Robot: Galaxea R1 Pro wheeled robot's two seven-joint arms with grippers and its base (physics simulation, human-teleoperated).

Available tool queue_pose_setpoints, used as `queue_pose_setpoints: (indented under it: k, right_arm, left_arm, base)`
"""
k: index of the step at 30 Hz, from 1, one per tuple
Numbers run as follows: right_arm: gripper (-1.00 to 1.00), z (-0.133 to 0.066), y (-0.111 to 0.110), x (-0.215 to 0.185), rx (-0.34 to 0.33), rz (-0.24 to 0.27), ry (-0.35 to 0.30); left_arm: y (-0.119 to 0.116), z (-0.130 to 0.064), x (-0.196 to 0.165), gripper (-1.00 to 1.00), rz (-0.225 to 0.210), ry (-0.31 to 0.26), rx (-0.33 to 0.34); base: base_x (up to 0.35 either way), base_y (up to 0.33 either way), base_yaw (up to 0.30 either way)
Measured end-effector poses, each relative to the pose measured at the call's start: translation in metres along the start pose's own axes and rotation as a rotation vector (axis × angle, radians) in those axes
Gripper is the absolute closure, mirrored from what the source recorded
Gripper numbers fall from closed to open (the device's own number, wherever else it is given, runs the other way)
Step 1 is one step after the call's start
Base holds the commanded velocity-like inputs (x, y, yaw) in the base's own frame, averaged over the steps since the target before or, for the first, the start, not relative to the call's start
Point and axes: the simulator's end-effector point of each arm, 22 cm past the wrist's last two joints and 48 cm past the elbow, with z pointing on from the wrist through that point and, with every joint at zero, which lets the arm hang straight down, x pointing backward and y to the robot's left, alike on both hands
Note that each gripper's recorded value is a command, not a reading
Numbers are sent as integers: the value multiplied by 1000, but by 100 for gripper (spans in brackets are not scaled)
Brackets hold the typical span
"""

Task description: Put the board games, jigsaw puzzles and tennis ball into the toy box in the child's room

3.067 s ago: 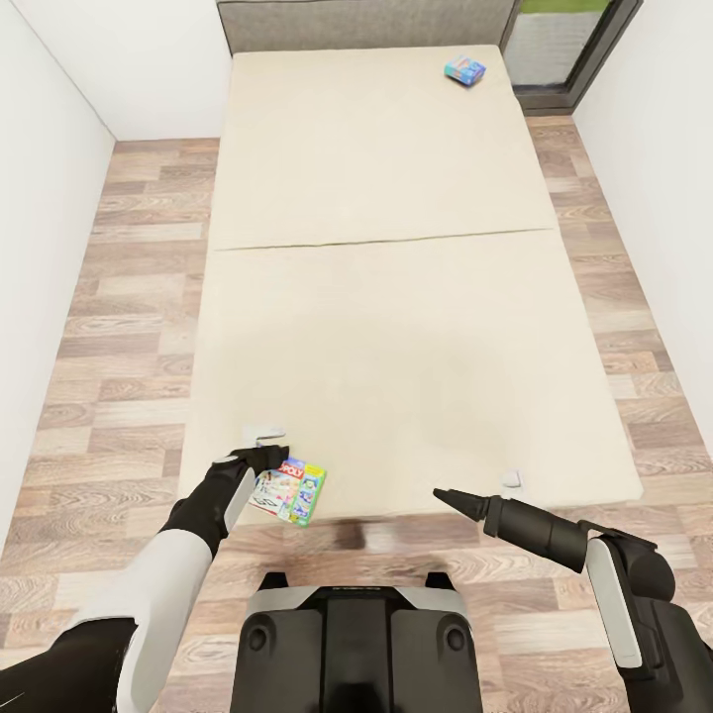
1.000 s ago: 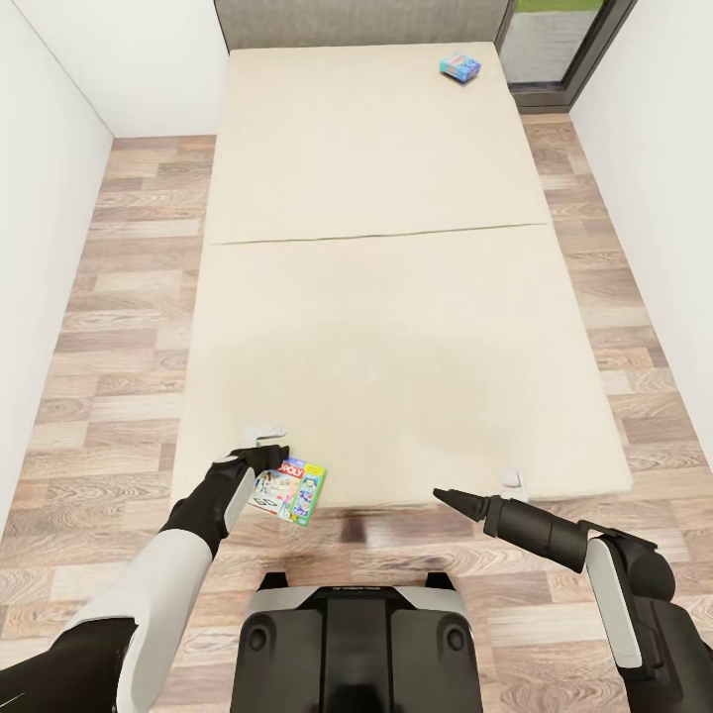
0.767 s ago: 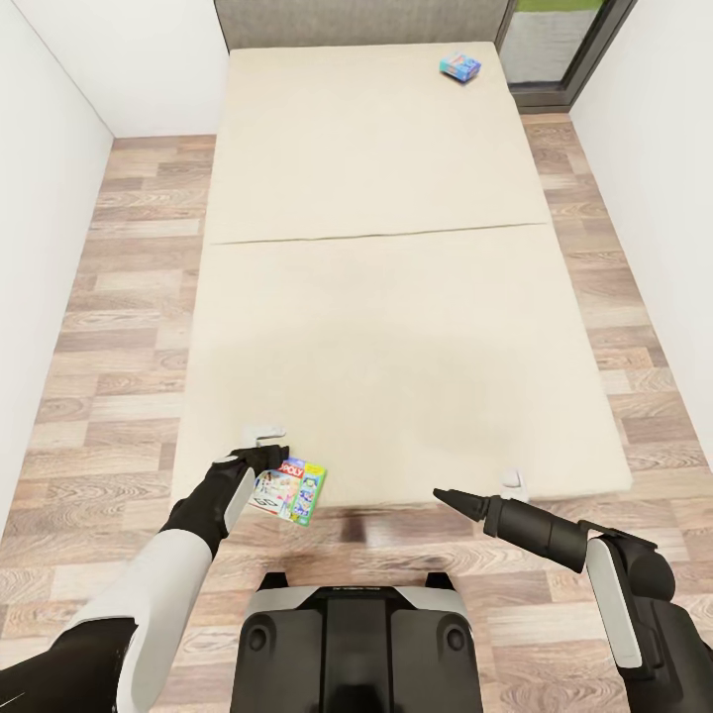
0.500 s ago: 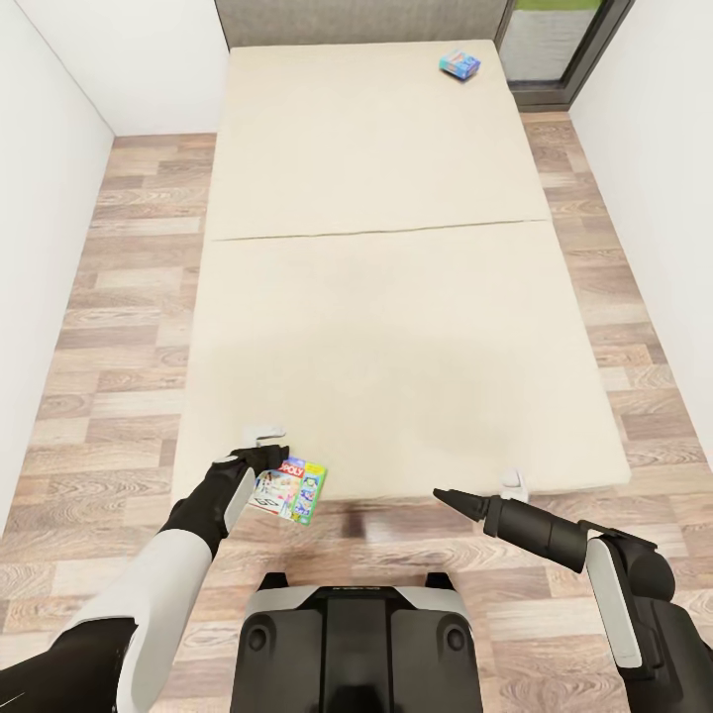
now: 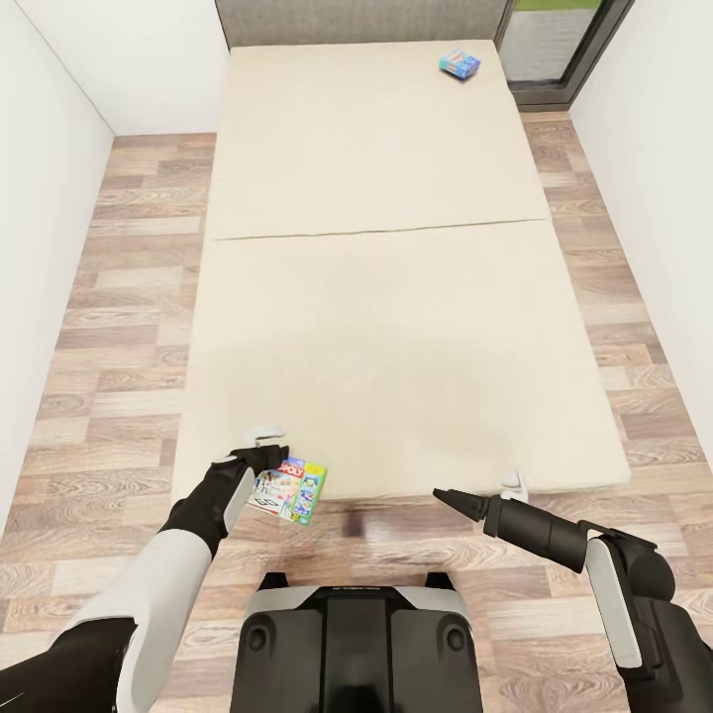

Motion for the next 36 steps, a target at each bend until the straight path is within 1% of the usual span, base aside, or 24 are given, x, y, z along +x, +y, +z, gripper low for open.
queue_pose_setpoints:
  k: [5,9,14,15,18,20,23,24,31,33,34,36]
  right_arm:
    - [-100,0,0,0,0,0,0]
    - [-100,0,0,0,0,1,1]
    - [-100,0,0,0,0,1,1]
    - [-100,0,0,0,0,1,1]
    - [-100,1,0,0,0,1,1]
    - [-100,1,0,0,0,1,1]
    - [-100,1,0,0,0,1,1]
    - [-100,1,0,0,0,1,1]
    - [-100,1,0,0,0,-4,-2]
    - [-100,1,0,-1,0,-9,-6]
    - [-100,1,0,-2,0,-15,-9]
    - [-100,1,0,-2,0,-20,-12]
  left_arm:
    - [2,0,0,-100,-8,-1,-2]
    - [12,0,-2,-100,-15,-1,-15]
    - [38,-6,-34,-100,-19,-66,-48]
    - [45,-10,-46,-100,-26,-90,-57]
    - [56,-15,-64,-100,-48,-125,-70]
    - [64,-20,-74,-100,-68,-144,-80]
    - [77,-27,-86,-100,-106,-158,-95]
    - [87,-32,-92,-100,-134,-162,-106]
    - [127,-54,-113,-100,-244,-184,-146]
    - [136,-60,-117,-100,-271,-191,-148]
    - [144,-64,-119,-100,-296,-198,-145]
    - [154,-68,-120,-100,-320,-201,-139]
  base:
    - [0,0,0]
    - [0,0,0]
    - [0,0,0]
    - [0,0,0]
    - [0,0,0]
    - [0,0,0]
    - [0,0,0]
    - [0,0,0]
    - [0,0,0]
    - [0,0,0]
    - [0,0,0]
    - [0,0,0]
